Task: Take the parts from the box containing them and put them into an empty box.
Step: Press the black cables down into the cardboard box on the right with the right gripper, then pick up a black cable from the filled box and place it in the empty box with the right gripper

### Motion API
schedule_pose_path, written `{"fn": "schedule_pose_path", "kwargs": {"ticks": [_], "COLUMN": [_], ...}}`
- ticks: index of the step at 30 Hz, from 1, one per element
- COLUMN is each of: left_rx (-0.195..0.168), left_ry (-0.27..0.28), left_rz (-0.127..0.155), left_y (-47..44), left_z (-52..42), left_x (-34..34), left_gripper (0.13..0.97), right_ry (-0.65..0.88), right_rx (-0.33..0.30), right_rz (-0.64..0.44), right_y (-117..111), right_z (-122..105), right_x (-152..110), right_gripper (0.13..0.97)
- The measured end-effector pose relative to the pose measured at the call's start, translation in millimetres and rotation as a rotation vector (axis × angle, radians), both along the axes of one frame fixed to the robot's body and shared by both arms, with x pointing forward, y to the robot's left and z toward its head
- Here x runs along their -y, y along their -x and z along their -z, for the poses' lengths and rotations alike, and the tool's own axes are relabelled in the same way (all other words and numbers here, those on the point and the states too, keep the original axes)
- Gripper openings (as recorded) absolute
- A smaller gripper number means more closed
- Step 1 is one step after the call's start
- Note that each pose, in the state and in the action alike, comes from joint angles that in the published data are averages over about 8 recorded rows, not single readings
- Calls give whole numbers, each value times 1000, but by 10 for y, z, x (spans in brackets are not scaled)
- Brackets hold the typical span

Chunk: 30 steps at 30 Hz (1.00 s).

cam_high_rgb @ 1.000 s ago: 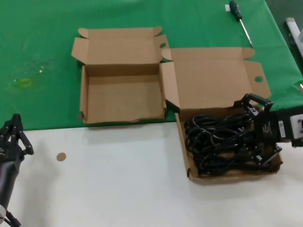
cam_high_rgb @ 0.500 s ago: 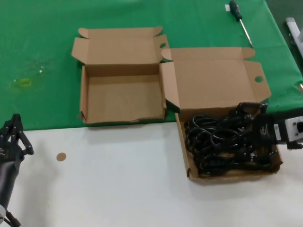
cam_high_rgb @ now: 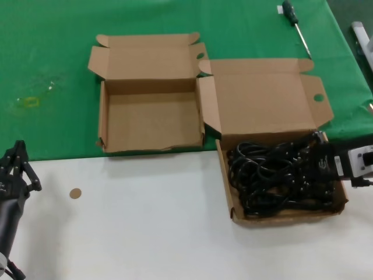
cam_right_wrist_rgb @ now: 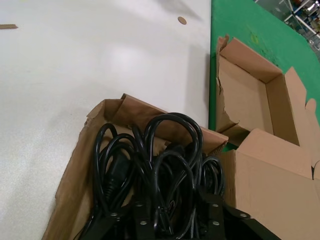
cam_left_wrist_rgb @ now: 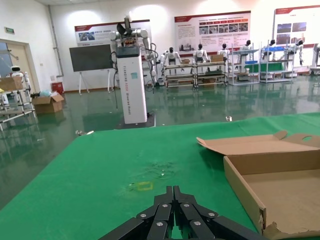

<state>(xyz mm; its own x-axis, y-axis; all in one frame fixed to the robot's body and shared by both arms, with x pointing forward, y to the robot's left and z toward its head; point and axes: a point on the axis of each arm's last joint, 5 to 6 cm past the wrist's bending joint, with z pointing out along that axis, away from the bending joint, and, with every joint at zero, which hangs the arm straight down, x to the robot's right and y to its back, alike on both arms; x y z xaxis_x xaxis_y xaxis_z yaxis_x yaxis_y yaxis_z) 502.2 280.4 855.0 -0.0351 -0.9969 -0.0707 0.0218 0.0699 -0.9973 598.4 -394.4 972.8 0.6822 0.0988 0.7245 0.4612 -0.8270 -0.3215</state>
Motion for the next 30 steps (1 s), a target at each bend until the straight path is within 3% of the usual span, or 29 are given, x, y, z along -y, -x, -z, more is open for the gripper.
{"fn": "schedule_pose_path", "kwargs": {"ticks": [2, 6, 14, 23, 30], "left_rx": [0, 0, 0, 0, 0], "left_ry": [0, 0, 0, 0, 0], "left_rz": [0, 0, 0, 0, 0], "left_y": [0, 0, 0, 0, 0], "left_z": [0, 0, 0, 0, 0], "left_x": [0, 0, 0, 0, 0], "left_gripper": [152, 152, 152, 152, 152], "right_ry": [3, 7, 8, -3, -29], "right_rx": [-2, -3, 1, 12, 33], "right_rz": [-1, -2, -3, -8, -18], "right_y": [4, 11, 25, 0, -112], "right_z": [0, -6, -61, -253, -524], "right_x": [4, 13, 26, 16, -105], "right_gripper": [369, 369, 226, 162, 161]}}
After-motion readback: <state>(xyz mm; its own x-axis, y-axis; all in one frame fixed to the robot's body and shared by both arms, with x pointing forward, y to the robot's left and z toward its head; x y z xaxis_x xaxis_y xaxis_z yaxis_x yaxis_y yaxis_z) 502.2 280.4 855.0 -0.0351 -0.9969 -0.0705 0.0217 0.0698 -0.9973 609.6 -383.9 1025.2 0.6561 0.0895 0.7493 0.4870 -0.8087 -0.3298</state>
